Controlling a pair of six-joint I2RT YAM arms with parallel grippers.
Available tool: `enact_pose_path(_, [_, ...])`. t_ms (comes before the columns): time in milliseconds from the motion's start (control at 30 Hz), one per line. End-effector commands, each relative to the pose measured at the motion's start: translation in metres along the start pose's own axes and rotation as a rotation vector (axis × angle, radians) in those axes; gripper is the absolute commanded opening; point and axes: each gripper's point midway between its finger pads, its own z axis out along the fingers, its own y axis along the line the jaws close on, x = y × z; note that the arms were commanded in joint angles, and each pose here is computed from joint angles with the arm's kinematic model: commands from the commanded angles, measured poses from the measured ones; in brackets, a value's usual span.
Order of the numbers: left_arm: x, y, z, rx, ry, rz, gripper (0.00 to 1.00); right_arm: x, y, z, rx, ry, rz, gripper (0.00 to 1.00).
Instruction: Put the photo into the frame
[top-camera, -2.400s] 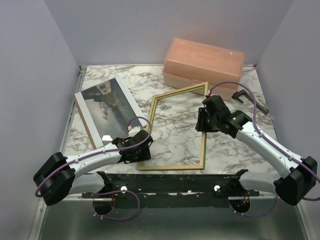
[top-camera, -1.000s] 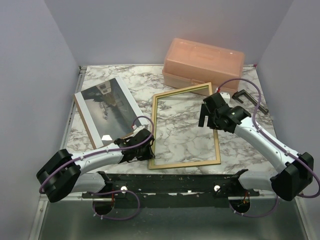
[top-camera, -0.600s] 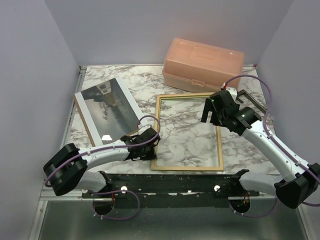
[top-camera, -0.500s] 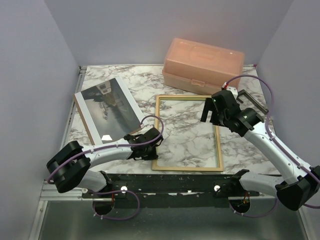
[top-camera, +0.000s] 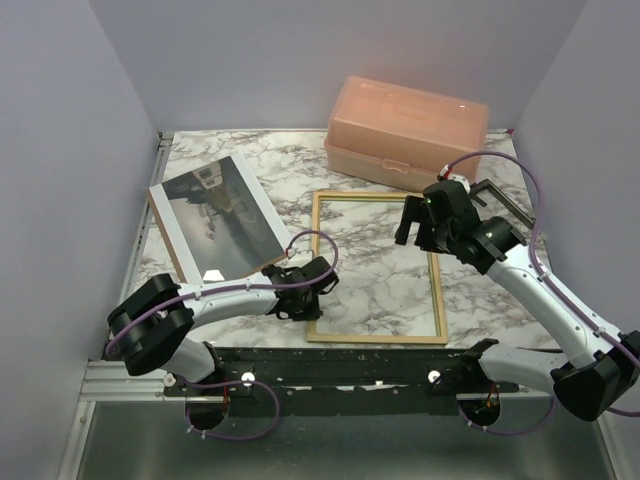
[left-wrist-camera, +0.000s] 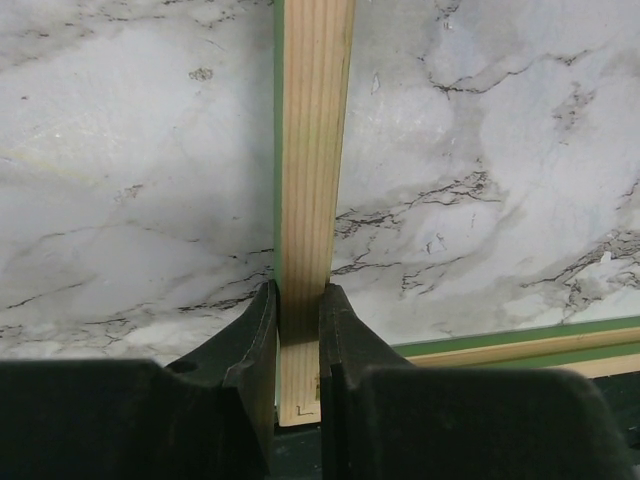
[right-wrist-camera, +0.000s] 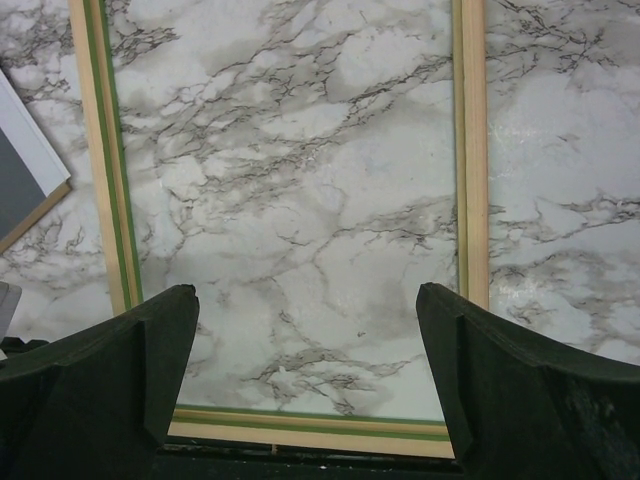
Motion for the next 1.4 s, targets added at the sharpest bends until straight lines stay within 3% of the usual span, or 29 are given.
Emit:
enact_pose_path(0, [0.033, 0.015, 0.010, -0.080, 0.099, -0.013, 0.00, 0.009, 0.004, 0.005, -0.034, 0.024, 0.005, 1.00])
enact_pose_path(933, [0.045, -0.022, -0.002, -0.080, 0.110, 0.126, 0.00, 0.028, 0.009, 0.010, -0.091, 0.068, 0.017, 1.00])
enact_pose_path(1000, [0.045, -0.026, -0.003, -0.073, 0.119, 0.131, 0.10, 0.029, 0.009, 0.010, -0.093, 0.073, 0.018, 1.00])
enact_pose_path(1100, [0.045, -0.033, -0.007, -0.036, 0.120, 0.130, 0.51, 0.031, 0.011, 0.010, -0.103, 0.082, 0.018, 1.00])
enact_pose_path(1167, [0.043, -0.039, -0.011, 0.007, 0.111, 0.129, 0.67, 0.033, 0.013, 0.011, -0.117, 0.087, 0.015, 1.00])
enact_pose_path(1267, [0.036, -0.052, -0.020, 0.090, 0.089, 0.128, 0.79, 0.037, 0.017, 0.014, -0.143, 0.092, 0.011, 1.00])
enact_pose_path(1367, [0.026, -0.064, -0.029, 0.182, 0.060, 0.125, 0.85, 0.041, 0.021, 0.018, -0.174, 0.096, 0.009, 1.00])
